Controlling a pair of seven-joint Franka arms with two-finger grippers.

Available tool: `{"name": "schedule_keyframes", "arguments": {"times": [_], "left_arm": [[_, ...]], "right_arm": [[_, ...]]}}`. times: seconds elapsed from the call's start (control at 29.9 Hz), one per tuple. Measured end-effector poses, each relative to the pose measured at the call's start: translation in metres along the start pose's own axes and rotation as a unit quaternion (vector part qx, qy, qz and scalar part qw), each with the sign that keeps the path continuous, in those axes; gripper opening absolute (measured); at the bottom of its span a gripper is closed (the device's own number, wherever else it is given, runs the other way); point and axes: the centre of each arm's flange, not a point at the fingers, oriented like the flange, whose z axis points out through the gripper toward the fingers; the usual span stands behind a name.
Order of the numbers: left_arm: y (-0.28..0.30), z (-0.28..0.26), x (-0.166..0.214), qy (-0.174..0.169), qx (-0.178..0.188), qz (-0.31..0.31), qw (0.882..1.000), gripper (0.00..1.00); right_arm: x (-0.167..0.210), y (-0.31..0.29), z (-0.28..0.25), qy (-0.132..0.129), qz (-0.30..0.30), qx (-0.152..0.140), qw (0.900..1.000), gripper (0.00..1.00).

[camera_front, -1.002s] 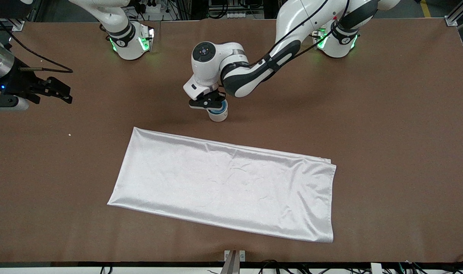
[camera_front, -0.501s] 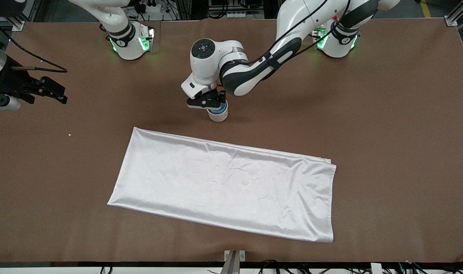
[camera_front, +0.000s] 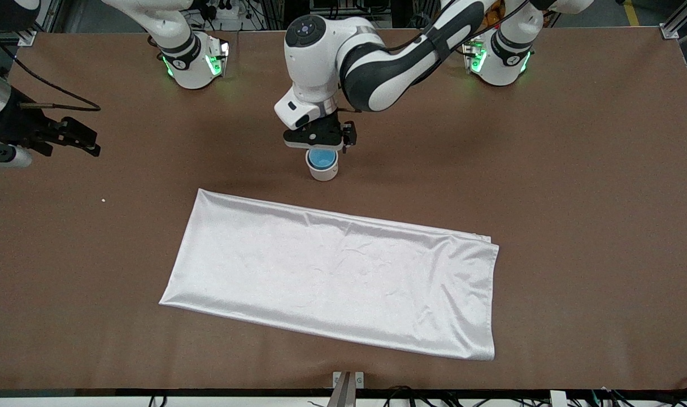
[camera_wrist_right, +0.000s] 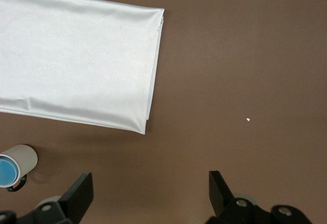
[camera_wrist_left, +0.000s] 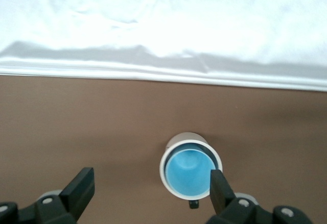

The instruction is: Place blue cup into white mug on table

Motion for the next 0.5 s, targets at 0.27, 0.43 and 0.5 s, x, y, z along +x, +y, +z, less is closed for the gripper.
{"name": "schedule_keyframes", "arguments": {"times": [0.27, 0.43, 0.5], "left_arm": [[-0.062, -0.045, 0.043, -0.025, -0.018, -0.004, 1.000, 1.00], [-0.142, -0.081, 0.083, -0.042, -0.021, 0.003, 0.999, 1.00], [-0.171, -0.094, 0.092, -0.045, -0.013, 0.000, 0.999, 1.00]], "right_arm": [[0.003, 0.000, 0.006, -0.006, 0.000, 0.000, 1.000, 1.00], [0.005, 0.003, 0.009, -0.007, 0.002, 0.000, 1.000, 1.00], [0.006, 0.006, 0.009, -0.006, 0.004, -0.001, 1.000, 1.00]]}}
